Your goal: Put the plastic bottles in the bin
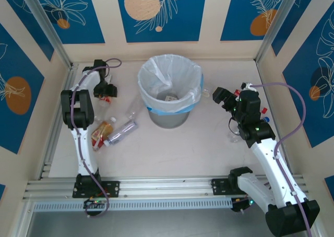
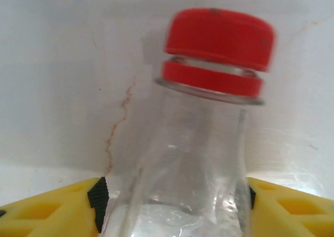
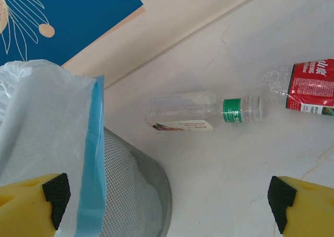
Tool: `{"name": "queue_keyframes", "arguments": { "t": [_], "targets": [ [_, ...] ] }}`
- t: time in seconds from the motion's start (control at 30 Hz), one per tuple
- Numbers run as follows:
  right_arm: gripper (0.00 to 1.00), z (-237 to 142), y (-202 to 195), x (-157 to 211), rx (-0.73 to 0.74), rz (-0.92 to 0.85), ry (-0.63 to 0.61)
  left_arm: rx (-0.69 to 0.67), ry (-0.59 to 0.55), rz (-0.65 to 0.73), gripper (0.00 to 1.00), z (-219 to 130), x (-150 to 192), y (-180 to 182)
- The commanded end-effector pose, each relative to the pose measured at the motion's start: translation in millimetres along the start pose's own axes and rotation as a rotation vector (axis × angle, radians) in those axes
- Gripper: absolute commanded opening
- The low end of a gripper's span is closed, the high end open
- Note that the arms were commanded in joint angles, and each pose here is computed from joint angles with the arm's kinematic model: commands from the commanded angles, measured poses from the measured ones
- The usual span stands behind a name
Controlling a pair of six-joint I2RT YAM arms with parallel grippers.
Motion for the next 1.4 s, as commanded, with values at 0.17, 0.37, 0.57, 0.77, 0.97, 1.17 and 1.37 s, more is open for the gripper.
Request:
{"name": "queue_keyframes", "arguments": {
  "t": [0.17,0.37,0.57,0.77,0.97,1.17,1.37],
  "targets": [
    [0.99,-2,-4,-1,0.018,0.003,-0.022,0.022,0.002,0.016,0.52,-6,2,-8],
    [1.0,-1,-4,0,0.018,0.005,-0.018,0.062,-0.043,0.007,0.5,-23,-3,-13],
    [1.0,0,-3,2,0.004,-0.002,-0.007,0.084,-0.118,-0.029,0.5,-54,-9,-15],
    [0.99,4,2,3,-0.038,-0.011,0.011,0.157,-0.245,-0.054,0.51,-97,-15,-22],
    [1.0,5,24,7,-0.228,-0.062,0.019,0.215,-0.394,-0.08,0.5,-142,-18,-30],
    [0.99,8,30,9,-0.256,-0.086,0.031,0.331,-0.524,-0.105,0.51,-187,-19,-45],
    [1.0,7,40,13,-0.321,-0.128,0.031,0.424,-0.678,-0.104,0.51,-234,-21,-62]
  ]
}}
Point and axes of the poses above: each hand's point on the last joint's axis, 136 mm out from that joint toward the fingers, its own z axis out along the fingers, its own y axis along the line the jaws close on, x = y × z, the point moved 6 cm from there along -z, back along the fingers, and after that the axes turned 1 degree about z, right-handed, at the moved point
